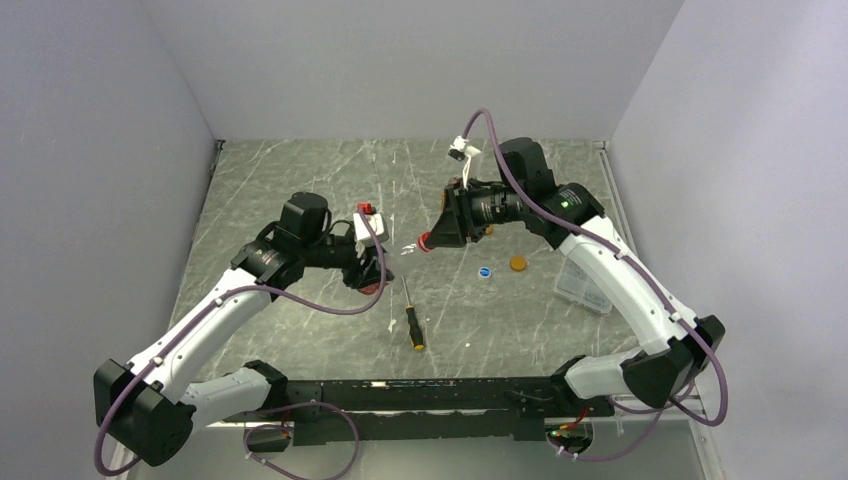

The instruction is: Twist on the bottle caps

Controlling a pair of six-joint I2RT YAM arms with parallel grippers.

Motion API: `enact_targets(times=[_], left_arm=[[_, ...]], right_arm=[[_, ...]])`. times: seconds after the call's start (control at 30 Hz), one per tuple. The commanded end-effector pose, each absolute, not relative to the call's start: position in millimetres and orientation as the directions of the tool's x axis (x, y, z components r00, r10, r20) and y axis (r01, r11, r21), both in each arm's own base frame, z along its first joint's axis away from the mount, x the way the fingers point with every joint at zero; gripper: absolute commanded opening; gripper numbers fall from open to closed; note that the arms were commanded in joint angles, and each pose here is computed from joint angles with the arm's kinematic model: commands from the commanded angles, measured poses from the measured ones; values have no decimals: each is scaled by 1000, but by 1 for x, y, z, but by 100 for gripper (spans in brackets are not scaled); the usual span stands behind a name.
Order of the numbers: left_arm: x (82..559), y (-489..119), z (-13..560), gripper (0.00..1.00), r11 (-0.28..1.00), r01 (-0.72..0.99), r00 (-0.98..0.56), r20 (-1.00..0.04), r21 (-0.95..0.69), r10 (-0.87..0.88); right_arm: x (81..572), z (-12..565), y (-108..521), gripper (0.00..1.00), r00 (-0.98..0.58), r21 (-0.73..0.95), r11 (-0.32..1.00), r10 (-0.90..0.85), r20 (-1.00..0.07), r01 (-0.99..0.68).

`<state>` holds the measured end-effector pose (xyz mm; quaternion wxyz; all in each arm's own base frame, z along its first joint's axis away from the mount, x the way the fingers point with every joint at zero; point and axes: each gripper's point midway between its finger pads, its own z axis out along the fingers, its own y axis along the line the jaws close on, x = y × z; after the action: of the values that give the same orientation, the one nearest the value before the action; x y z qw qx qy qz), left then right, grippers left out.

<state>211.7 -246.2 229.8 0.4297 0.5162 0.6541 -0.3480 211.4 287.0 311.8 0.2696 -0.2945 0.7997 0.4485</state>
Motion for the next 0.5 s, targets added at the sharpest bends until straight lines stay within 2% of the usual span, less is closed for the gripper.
enact_targets(times=[0.0, 0.23, 0.47], left_arm=[[257, -254, 309, 0, 373, 890, 190, -956, 263, 222], [281, -252, 336, 0, 517, 756, 333, -916, 401, 225], [284, -252, 346, 0, 564, 687, 403, -886, 458, 228]], right_arm=[[206, 286, 297, 14, -845, 684, 507, -209, -492, -524], [230, 274, 308, 13, -938, 754, 576, -73, -339, -317], [247, 272, 313, 13, -971, 801, 580, 69, -229, -148]])
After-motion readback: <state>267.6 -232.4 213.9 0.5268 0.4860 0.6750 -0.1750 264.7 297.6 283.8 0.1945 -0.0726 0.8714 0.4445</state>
